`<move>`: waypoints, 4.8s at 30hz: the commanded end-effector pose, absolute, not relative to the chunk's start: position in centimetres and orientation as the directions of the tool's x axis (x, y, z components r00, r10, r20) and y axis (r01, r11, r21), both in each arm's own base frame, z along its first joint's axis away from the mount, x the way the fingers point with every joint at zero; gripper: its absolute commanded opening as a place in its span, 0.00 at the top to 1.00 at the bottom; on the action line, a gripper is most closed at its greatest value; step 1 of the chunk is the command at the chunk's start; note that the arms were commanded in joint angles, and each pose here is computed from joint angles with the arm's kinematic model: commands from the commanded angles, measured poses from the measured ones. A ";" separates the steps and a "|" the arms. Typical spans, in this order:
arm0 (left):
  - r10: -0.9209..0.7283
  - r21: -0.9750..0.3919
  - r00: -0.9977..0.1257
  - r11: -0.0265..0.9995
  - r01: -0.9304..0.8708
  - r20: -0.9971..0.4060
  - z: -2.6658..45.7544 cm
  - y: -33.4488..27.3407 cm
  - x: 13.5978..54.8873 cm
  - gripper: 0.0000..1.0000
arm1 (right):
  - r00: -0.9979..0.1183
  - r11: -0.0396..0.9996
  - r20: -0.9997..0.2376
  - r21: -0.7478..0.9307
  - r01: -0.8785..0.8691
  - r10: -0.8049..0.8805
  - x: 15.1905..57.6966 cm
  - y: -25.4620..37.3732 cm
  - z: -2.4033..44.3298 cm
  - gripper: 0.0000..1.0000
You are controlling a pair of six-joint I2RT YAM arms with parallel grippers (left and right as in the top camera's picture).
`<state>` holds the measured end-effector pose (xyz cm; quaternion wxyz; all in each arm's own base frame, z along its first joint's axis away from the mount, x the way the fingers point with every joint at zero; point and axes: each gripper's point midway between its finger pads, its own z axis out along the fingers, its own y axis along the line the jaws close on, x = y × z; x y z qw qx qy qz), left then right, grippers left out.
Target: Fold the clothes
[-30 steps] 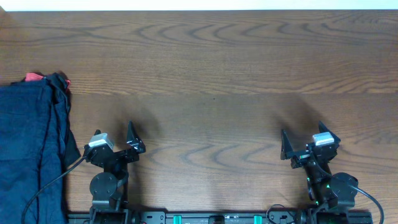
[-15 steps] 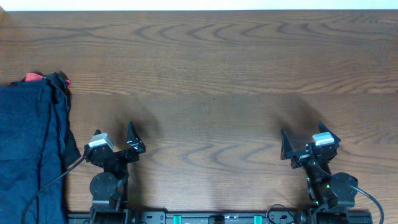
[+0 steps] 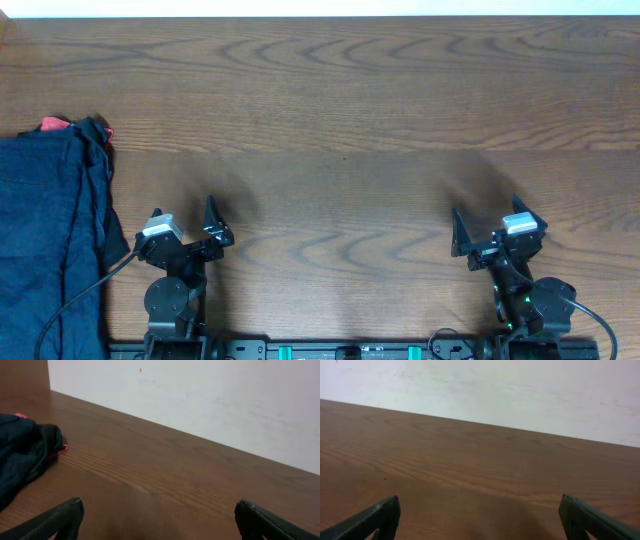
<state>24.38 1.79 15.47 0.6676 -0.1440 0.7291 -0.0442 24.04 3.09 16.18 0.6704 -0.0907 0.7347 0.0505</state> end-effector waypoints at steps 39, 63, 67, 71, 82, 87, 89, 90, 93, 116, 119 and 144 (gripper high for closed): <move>-0.274 -0.252 -0.118 0.952 -0.174 -0.954 13.5 1.9 24.3 0.02 | -0.090 0.977 -0.993 -0.058 -0.204 -0.078 24.1 3.1 15.7 0.01; -0.275 -0.256 -0.127 0.955 -0.153 -0.953 13.6 1.5 24.3 0.94 | -0.090 0.977 -0.993 -0.058 -0.204 -0.078 24.1 3.1 15.7 0.01; -0.273 -0.248 -0.159 0.955 -0.162 -0.949 13.7 1.6 24.1 0.94 | -0.090 0.977 -0.993 -0.058 -0.204 -0.078 24.1 3.1 15.7 0.01; -0.270 -0.234 -0.217 0.956 -0.177 -0.938 13.7 1.6 24.3 0.94 | -0.090 0.977 -0.993 -0.058 -0.204 -0.078 24.1 3.1 15.7 0.01; -0.261 -0.171 -0.452 0.958 -0.232 -0.853 18.2 1.4 27.4 0.94 | -0.090 0.977 -0.993 -0.058 -0.204 -0.078 24.1 3.1 15.7 0.01; -0.292 -0.146 -0.592 0.948 -0.283 -0.751 19.6 1.3 28.4 0.94 | -0.090 0.977 -0.993 -0.058 -0.204 -0.078 24.1 3.1 15.7 0.01; -0.288 -0.119 -0.647 0.949 -0.293 -0.706 19.8 1.3 28.5 0.94 | -0.090 0.977 -0.993 -0.058 -0.204 -0.078 24.1 3.1 15.7 0.01; -0.287 -0.105 -0.671 0.948 -0.299 -0.684 19.9 1.4 28.4 0.93 | -0.090 0.977 -0.993 -0.058 -0.204 -0.078 24.1 3.1 15.7 0.01; -0.284 -0.052 -0.735 0.945 -0.322 -0.616 20.0 1.8 27.9 0.93 | -0.090 0.977 -0.993 -0.058 -0.204 -0.078 24.1 3.1 15.7 0.01; -0.716 0.014 -0.620 0.651 -0.759 -0.322 14.7 15.7 23.9 0.65 | -0.090 0.977 -0.993 -0.058 -0.204 -0.078 24.1 3.1 15.7 0.01; -0.748 0.024 -0.600 0.620 -0.784 -0.281 13.2 17.0 24.0 0.63 | -0.090 0.977 -0.993 -0.058 -0.204 -0.078 24.1 3.1 15.7 0.01; -0.772 0.194 -0.576 0.542 -0.818 -0.270 12.4 26.2 25.7 0.45 | -0.090 0.977 -0.993 -0.058 -0.204 -0.078 24.1 3.1 15.7 0.01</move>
